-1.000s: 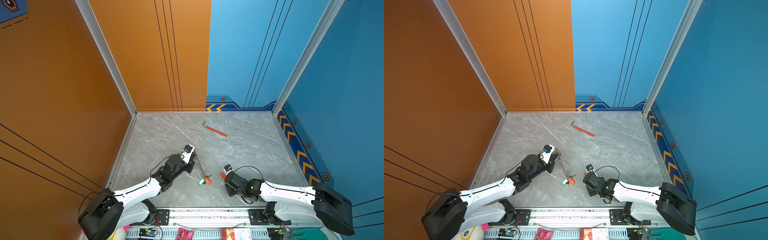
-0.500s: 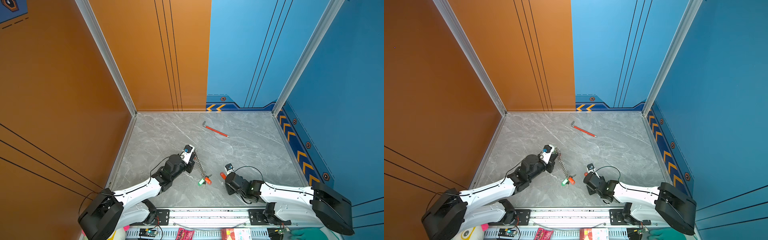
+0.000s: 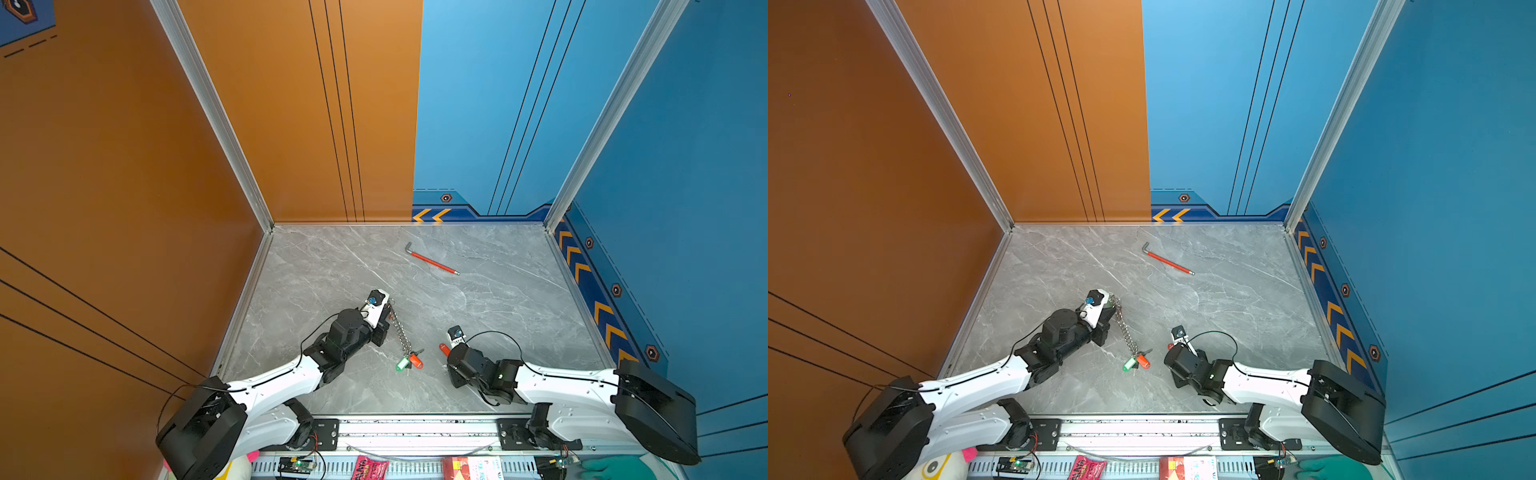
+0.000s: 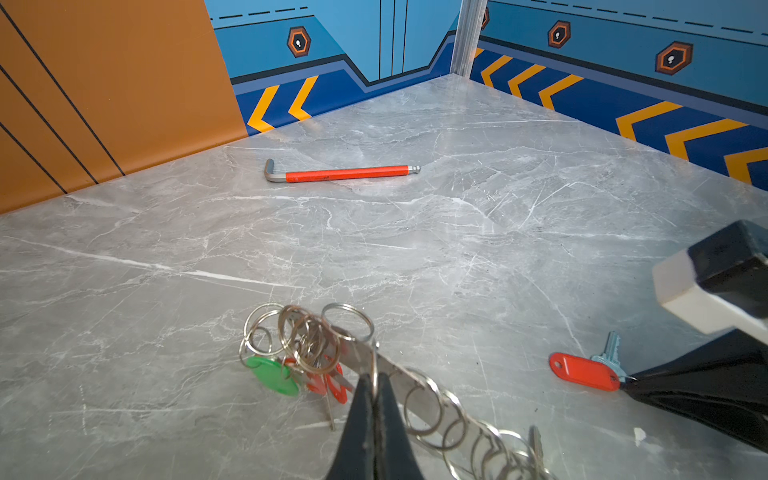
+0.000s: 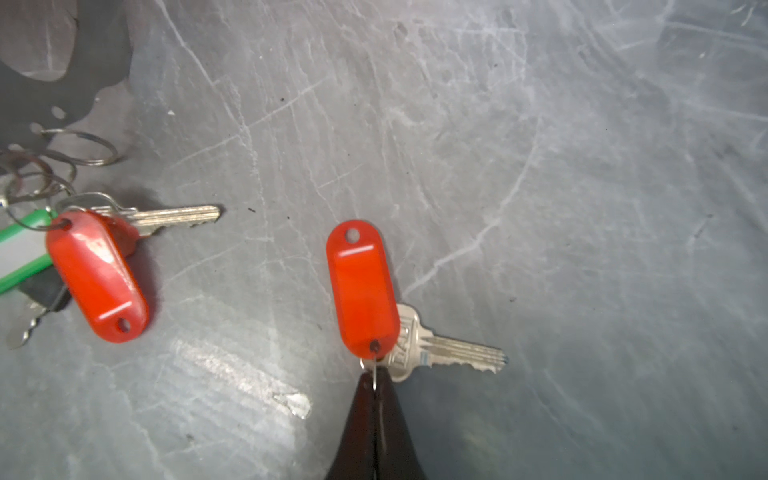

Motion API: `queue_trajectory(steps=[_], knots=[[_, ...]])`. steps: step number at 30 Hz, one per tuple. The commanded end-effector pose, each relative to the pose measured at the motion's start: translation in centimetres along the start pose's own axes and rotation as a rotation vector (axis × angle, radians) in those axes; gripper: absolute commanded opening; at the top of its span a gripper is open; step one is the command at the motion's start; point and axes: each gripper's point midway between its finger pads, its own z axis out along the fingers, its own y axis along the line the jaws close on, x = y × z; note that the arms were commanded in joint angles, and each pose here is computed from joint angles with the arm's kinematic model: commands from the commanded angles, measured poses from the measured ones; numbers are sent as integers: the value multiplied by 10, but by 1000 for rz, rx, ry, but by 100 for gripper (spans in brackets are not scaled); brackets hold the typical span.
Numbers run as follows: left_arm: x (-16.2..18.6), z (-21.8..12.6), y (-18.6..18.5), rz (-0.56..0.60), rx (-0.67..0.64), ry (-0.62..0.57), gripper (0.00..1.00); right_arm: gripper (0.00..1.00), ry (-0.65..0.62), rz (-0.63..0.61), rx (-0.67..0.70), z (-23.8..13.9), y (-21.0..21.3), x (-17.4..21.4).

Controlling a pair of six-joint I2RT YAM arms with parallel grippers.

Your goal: Put the keys on the keyring

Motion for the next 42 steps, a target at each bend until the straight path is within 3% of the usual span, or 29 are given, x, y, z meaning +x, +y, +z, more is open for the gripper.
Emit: queue_trajectory(steps=[1,9,13,25,35,42], knots=[[-1,2,-2,18,13,10,0,0,44,-38,19,-1,0,5],[-3,1,-2,28,12,3,0,0,-17,-181,-8,-41,16,-44],[-6,-3,-7,45,41,-12,0,0,-46,-268,-87,-61,28,-70],[-11,-31,-80,243,441,-90,0,0,-171,-636,-424,-91,68,-119],[-5,-47,-97,315,566,-122,0,0,-168,-698,-544,-86,75,-132],[-1,-42,-97,287,607,-93,0,0,-267,-739,-616,-89,85,-124]])
